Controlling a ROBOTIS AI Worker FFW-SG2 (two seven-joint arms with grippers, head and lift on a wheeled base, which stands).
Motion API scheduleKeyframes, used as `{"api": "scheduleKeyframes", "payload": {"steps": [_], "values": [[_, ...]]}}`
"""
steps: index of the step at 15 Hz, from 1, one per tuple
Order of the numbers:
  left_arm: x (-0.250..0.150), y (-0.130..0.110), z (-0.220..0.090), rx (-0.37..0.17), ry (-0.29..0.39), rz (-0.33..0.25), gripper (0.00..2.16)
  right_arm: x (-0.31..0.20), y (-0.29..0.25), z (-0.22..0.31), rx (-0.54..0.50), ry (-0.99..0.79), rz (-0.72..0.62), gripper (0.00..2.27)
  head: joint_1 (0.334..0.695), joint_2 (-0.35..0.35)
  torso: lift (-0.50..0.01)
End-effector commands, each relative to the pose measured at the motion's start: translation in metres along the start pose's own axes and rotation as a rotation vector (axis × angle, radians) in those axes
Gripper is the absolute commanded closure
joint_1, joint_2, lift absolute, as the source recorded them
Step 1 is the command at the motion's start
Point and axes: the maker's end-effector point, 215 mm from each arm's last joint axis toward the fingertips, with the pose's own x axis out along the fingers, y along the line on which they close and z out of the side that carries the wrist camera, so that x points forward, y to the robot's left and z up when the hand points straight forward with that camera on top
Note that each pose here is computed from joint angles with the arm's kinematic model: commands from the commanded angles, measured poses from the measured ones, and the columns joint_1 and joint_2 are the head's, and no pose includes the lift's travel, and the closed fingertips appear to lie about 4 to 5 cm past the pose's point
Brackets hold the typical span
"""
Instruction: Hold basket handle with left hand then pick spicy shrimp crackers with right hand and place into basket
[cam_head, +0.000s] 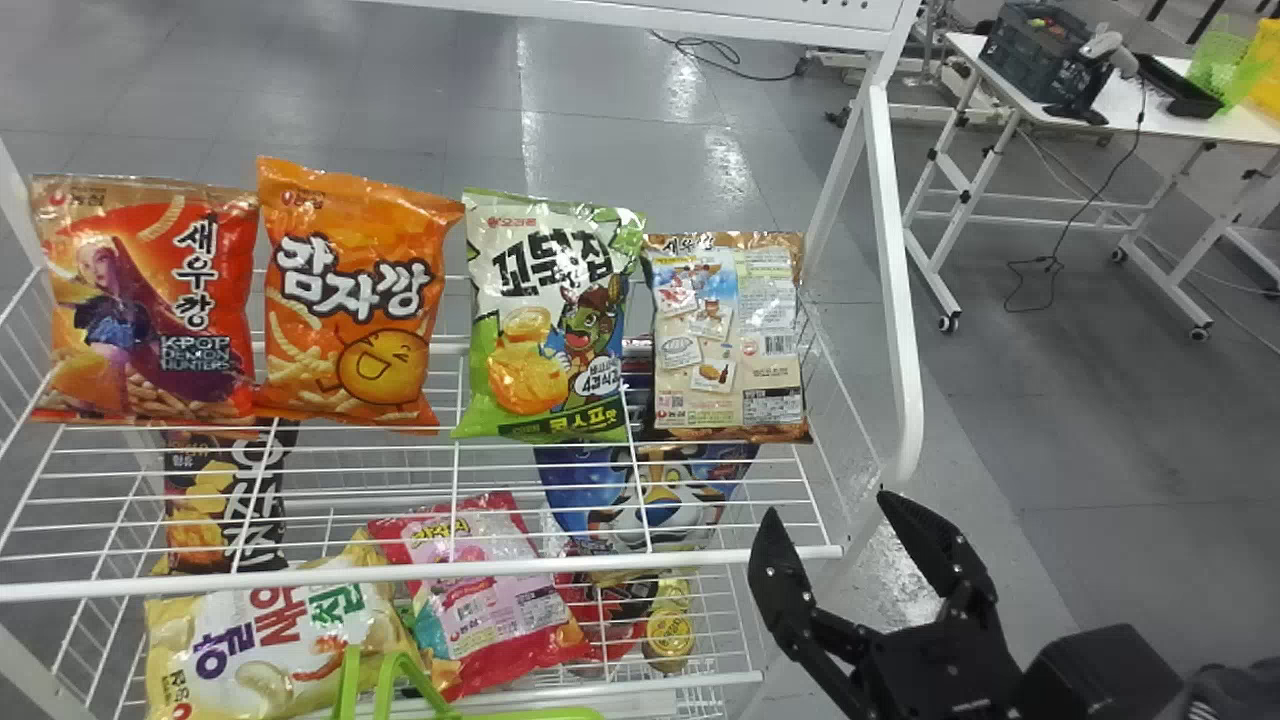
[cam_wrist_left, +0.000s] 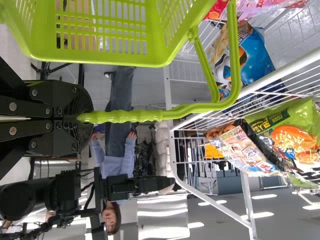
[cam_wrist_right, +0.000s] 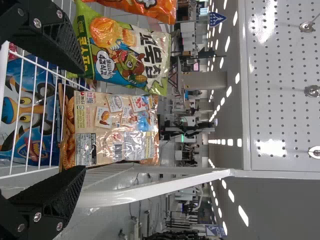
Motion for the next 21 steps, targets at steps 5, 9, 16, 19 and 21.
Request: {"api": "scheduleKeyframes", "payload": {"steps": [5, 9, 16, 19, 21], "values": [[0.0, 0.001, -0.001, 0.0, 0.002, 0.005, 1.9, 0.0, 0.001, 0.001, 0.001, -0.004, 0.002, 0.14, 0.695, -0.203, -0.037], [0.0, 0.001, -0.001, -0.002, 0.003, 0.003, 1.9, 0.0, 0.0, 0.001, -0.001, -0.003, 0.001, 0.14, 0.695, -0.203, -0.037], [0.003, 0.001, -0.005, 0.001, 0.019, 0.004, 1.9, 0.028, 0.029, 0.0, -0.016, 0.024, 0.027, 0.14, 0.695, -0.179, -0.037], [0.001, 0.002, -0.006, 0.011, 0.035, 0.013, 1.9, 0.056, 0.044, -0.003, -0.031, 0.042, 0.014, 0.14, 0.695, -0.129, -0.037], [0.0, 0.003, -0.006, 0.014, 0.04, 0.018, 1.9, 0.075, 0.043, -0.009, -0.048, 0.063, -0.001, 0.14, 0.695, -0.106, -0.037]]}}
